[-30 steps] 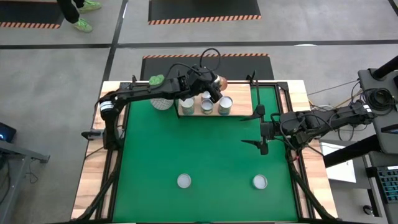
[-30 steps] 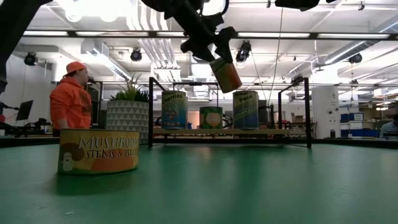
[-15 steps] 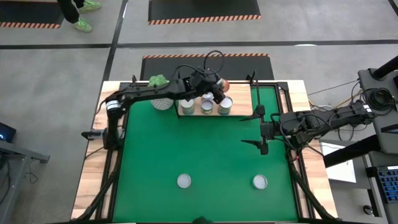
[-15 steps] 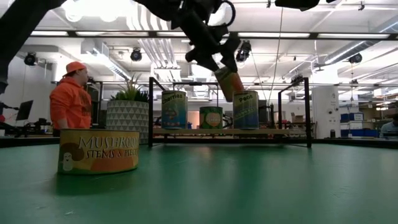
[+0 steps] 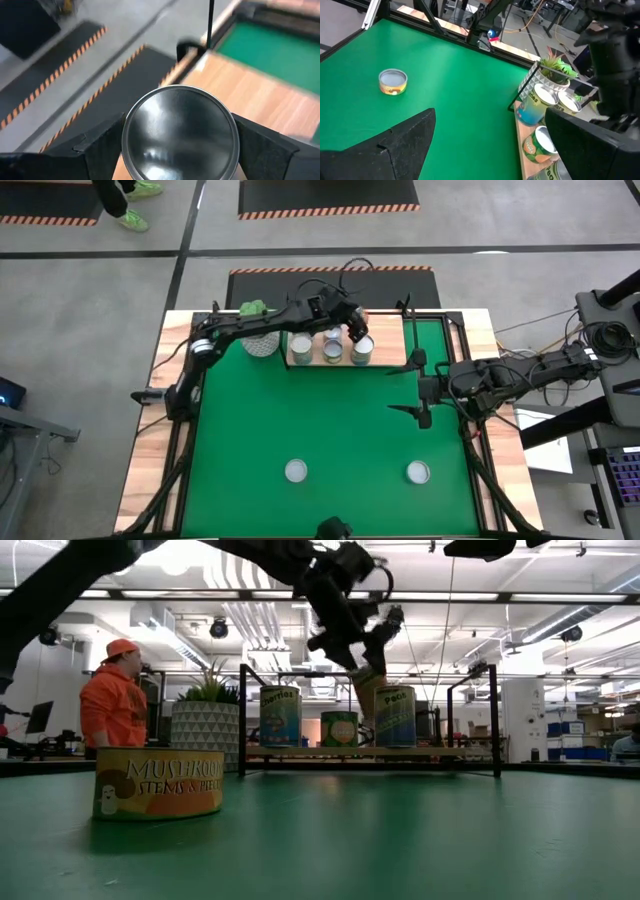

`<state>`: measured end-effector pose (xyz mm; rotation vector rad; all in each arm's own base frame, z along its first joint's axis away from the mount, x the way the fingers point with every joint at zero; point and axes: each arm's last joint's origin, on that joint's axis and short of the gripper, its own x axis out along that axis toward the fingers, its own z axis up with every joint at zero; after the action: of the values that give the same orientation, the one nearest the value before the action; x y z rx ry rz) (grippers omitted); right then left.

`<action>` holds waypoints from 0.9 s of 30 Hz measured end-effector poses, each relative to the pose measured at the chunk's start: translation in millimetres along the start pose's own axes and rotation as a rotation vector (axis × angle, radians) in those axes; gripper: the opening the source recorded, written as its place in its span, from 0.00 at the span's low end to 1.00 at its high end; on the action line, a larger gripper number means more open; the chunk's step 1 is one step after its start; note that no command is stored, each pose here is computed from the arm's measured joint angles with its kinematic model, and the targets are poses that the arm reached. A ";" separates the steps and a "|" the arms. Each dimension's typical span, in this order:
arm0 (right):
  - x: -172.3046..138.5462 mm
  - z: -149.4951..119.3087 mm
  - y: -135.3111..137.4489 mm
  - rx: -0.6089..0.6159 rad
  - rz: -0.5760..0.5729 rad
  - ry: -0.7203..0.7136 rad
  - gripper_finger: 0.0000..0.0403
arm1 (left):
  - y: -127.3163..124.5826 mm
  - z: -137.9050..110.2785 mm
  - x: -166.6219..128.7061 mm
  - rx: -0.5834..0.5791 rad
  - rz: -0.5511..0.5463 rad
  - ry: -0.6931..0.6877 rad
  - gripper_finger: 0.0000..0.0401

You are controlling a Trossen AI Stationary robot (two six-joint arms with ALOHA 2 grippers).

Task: Pick and place cans onto a shelf
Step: Put the canned pineapple on the shelf

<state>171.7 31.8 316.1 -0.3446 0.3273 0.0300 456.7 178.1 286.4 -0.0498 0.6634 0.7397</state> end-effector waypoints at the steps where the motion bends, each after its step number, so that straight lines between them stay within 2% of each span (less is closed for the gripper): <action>1: 0.0 -0.1 0.0 0.005 0.000 0.001 0.90 | -1.1 -0.3 3.2 0.003 0.001 0.024 0.77; 8: 0.0 -0.9 0.3 0.009 0.002 0.009 0.90 | -7.6 10.9 17.2 0.024 0.006 0.098 0.77; 20: 0.2 -3.2 0.9 0.028 0.008 0.032 0.90 | -13.0 -1.6 34.4 0.026 0.030 0.158 0.77; 27: 0.1 -3.1 0.9 0.029 0.007 0.030 0.90 | -14.3 -3.2 35.3 0.022 0.029 0.159 0.84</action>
<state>170.8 31.6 313.0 -0.3156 0.3588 0.0274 483.4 188.1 260.9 -0.0794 0.8252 0.7609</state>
